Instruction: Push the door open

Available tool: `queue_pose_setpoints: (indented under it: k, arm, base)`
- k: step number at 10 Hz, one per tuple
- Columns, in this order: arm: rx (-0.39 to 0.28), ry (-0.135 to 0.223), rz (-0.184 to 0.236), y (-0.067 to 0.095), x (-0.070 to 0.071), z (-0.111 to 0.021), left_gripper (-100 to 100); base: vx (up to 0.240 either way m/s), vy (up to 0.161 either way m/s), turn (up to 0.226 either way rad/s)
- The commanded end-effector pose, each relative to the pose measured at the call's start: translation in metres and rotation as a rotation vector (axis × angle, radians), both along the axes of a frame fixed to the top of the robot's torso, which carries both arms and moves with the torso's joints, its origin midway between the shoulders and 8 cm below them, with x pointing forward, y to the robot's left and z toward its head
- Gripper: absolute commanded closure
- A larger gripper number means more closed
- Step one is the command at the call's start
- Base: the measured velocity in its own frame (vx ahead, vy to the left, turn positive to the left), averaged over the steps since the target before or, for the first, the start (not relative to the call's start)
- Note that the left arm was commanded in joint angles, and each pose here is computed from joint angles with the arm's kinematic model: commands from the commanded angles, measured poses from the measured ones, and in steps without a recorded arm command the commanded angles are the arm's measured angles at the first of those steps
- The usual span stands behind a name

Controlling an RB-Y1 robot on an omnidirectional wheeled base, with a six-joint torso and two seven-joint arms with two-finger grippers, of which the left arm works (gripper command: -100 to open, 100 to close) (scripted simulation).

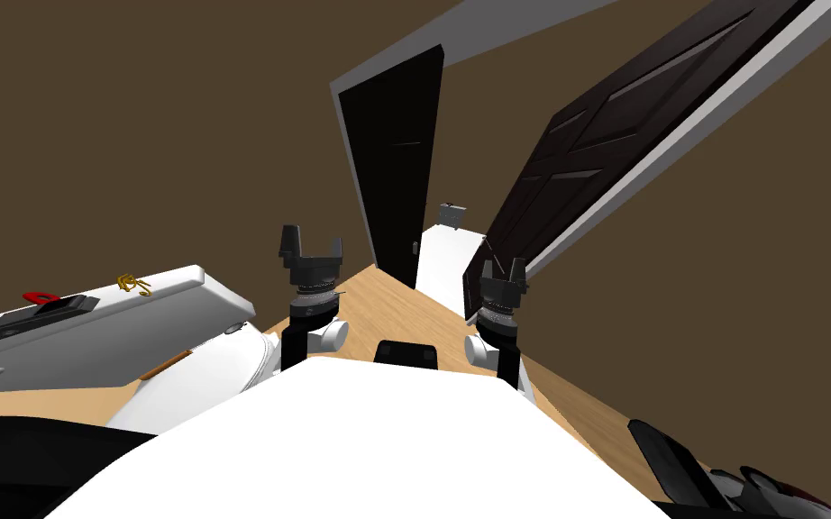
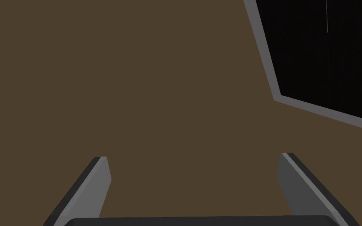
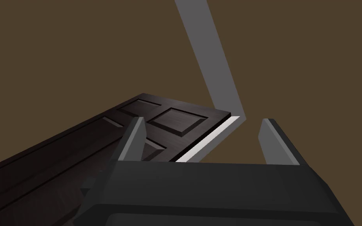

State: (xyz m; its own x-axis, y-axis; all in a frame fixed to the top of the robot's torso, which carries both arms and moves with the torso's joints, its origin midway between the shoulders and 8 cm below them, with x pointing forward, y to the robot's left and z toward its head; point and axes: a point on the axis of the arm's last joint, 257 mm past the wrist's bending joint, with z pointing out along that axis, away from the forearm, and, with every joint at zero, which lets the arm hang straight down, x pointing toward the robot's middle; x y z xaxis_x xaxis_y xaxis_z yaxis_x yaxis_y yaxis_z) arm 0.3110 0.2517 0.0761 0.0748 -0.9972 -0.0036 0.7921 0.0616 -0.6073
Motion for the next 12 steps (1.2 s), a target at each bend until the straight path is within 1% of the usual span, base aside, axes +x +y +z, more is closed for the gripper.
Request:
queue_pose_setpoints:
  k: [1, 4, 7, 10, 12]
  arm:
    - [0.001, 0.022, -0.016, -0.004, 0.009, -0.011, -100]
    - [0.002, 0.048, -0.034, -0.008, 0.020, -0.025, -100]
    - [0.003, 0.085, -0.059, -0.014, 0.036, -0.045, -100]
    - [0.004, 0.129, -0.088, -0.022, 0.052, -0.068, -100]
    - [0.006, 0.163, -0.108, -0.029, 0.064, -0.087, -100]
  base:
    - [0.005, 0.084, -0.035]
    - [0.114, -0.020, -0.001]
    - [0.091, 0.010, -0.012]
    - [0.086, 0.012, -0.012]
    - [0.096, 0.012, -0.015]
